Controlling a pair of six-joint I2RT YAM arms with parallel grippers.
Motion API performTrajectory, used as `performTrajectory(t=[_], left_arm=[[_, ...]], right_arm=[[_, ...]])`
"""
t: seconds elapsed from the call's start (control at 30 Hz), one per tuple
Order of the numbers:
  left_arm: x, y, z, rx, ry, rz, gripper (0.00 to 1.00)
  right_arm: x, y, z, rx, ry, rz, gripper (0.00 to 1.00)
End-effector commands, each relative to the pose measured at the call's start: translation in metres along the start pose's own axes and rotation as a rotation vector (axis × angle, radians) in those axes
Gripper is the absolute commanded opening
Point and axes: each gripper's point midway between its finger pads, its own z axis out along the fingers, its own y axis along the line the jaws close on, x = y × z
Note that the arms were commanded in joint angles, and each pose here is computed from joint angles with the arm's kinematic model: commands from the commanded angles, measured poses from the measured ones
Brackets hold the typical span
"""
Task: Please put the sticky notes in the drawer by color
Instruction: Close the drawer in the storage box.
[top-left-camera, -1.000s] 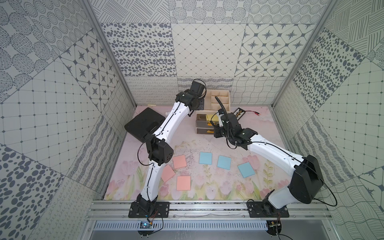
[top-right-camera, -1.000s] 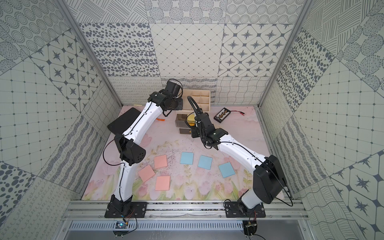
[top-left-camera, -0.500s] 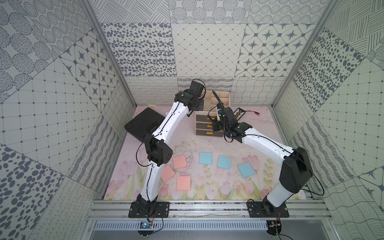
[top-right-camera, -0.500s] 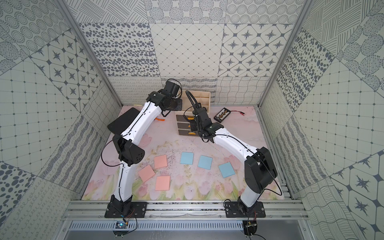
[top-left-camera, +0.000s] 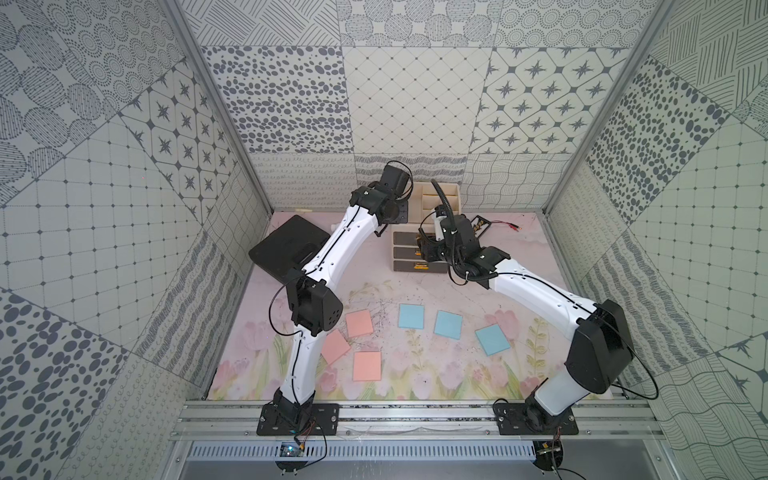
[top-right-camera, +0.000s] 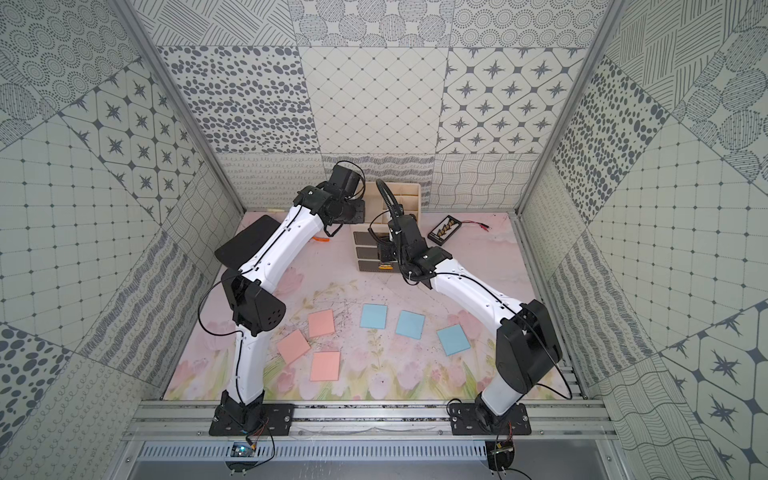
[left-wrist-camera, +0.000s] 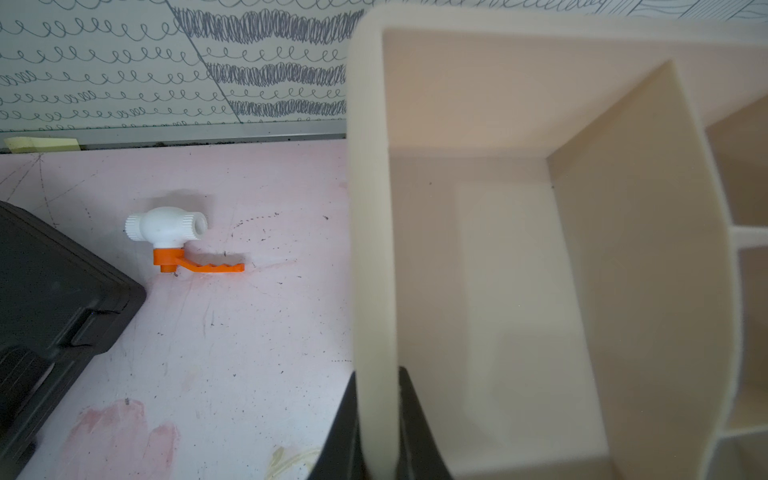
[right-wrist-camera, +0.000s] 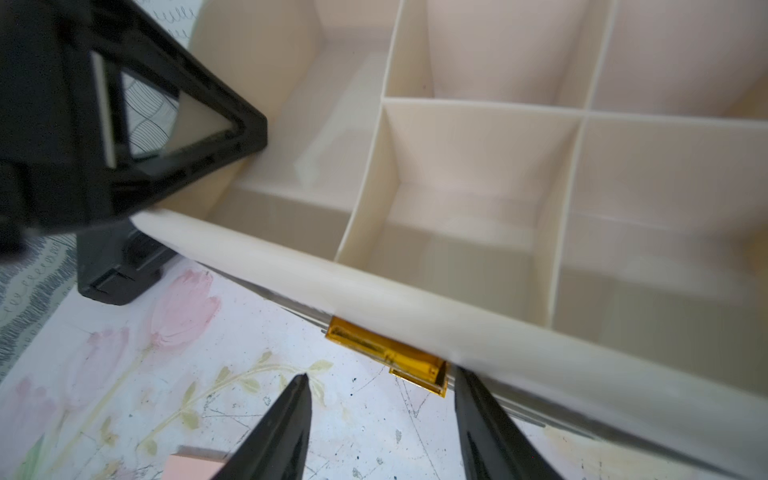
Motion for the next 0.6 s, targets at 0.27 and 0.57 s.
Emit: performTrajectory(t=[0.27, 0.57], left_arm=[[0.043, -0.006, -0.018, 0.04, 0.114, -0.081, 0.22], [0.047, -0.008, -0.024, 0.08, 0.098, -0.079, 0.25]], right_arm=[[0.021, 0.006, -0.045, -0.345, -0.264, 0.623, 0.52], [0.037, -0.004, -0.047, -0.338, -0.424, 0.787, 0.48]])
